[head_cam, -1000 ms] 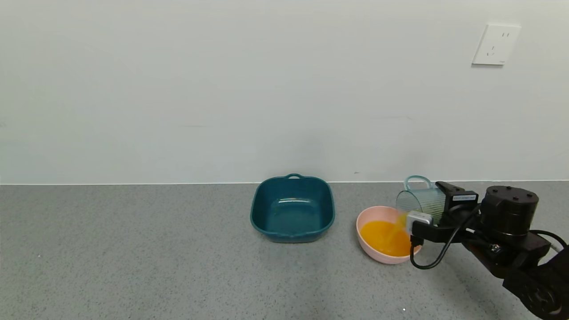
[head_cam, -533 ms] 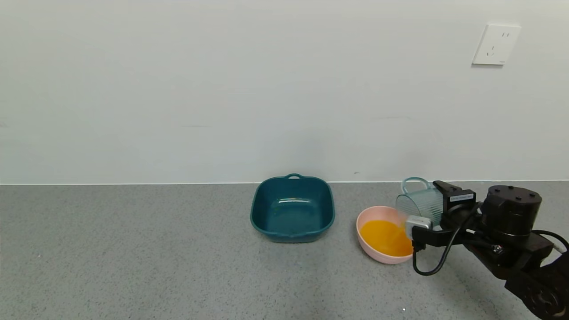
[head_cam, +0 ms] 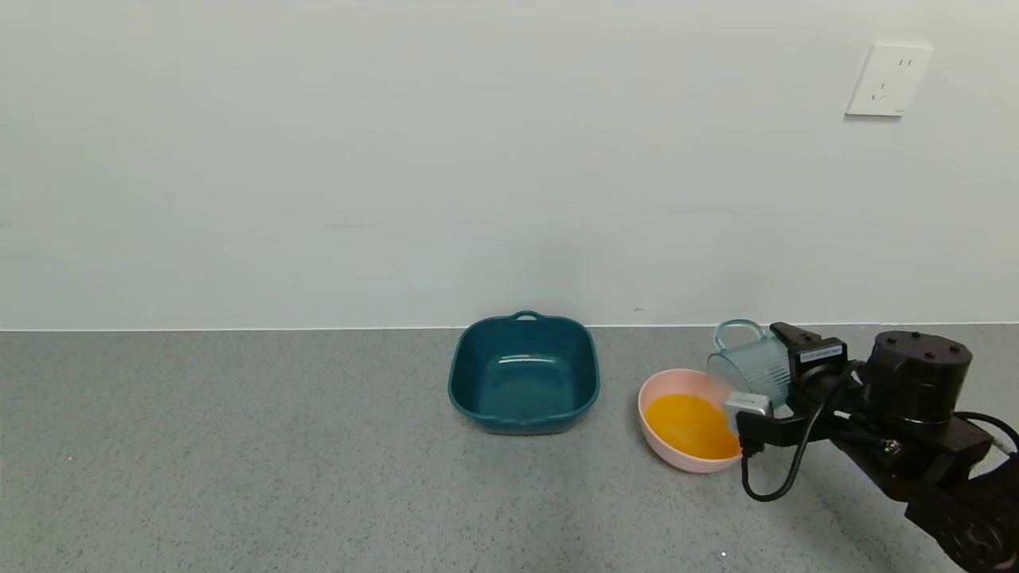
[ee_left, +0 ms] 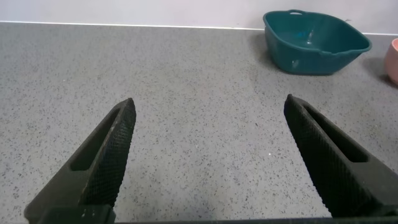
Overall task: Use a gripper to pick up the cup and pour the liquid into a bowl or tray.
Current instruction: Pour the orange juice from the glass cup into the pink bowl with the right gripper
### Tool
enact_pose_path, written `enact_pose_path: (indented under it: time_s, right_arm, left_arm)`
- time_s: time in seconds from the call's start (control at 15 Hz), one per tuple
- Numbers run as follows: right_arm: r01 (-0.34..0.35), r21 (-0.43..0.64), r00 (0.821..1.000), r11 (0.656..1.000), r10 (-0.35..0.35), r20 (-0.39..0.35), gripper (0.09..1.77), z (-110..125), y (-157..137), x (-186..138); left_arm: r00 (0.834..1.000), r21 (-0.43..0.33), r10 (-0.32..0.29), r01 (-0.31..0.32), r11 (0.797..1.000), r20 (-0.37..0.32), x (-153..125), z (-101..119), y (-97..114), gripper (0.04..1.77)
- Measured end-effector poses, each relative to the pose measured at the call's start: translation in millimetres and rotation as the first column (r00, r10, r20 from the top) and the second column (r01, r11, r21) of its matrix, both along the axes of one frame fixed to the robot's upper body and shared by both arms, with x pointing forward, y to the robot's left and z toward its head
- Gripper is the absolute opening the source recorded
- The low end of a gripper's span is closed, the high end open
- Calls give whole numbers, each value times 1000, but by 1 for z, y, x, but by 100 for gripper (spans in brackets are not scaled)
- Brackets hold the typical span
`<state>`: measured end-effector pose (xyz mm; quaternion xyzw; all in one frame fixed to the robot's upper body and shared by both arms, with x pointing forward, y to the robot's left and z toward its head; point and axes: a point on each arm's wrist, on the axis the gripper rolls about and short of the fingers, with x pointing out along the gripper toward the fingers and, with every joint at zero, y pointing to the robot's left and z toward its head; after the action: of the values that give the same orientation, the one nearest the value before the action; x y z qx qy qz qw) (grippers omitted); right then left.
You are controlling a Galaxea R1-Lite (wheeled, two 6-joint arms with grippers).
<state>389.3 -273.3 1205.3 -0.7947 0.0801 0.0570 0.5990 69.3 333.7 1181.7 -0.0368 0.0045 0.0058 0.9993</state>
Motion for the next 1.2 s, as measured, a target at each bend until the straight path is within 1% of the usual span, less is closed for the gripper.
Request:
enact_pose_path:
  time_s: [0.27,0.87,1.07,1.13,1.2]
  right_arm:
    - [13,-10,1000,1000,-13,0,133,0,3,-1]
    - [7,-7,1000,1000,-7,-4,133,-2,5,-2]
    - [23,-1,1000,1000,-23,-4,133,-2,4,-2]
    - [28,17,1000,999,-28,-3,133,-2,4,-2]
    - [39,67,999,997,-39,-1,133,-2,4,-2]
  left_arm:
    - [1000,0,0,0,1000,0,0,0,0,172]
    - [1000,0,0,0,1000,0,0,0,0,172]
    - [1000,0,0,0,1000,0,0,0,0,172]
    - [1000,0,0,0,1000,0,0,0,0,172]
    - [1000,0,0,0,1000,0,0,0,0,172]
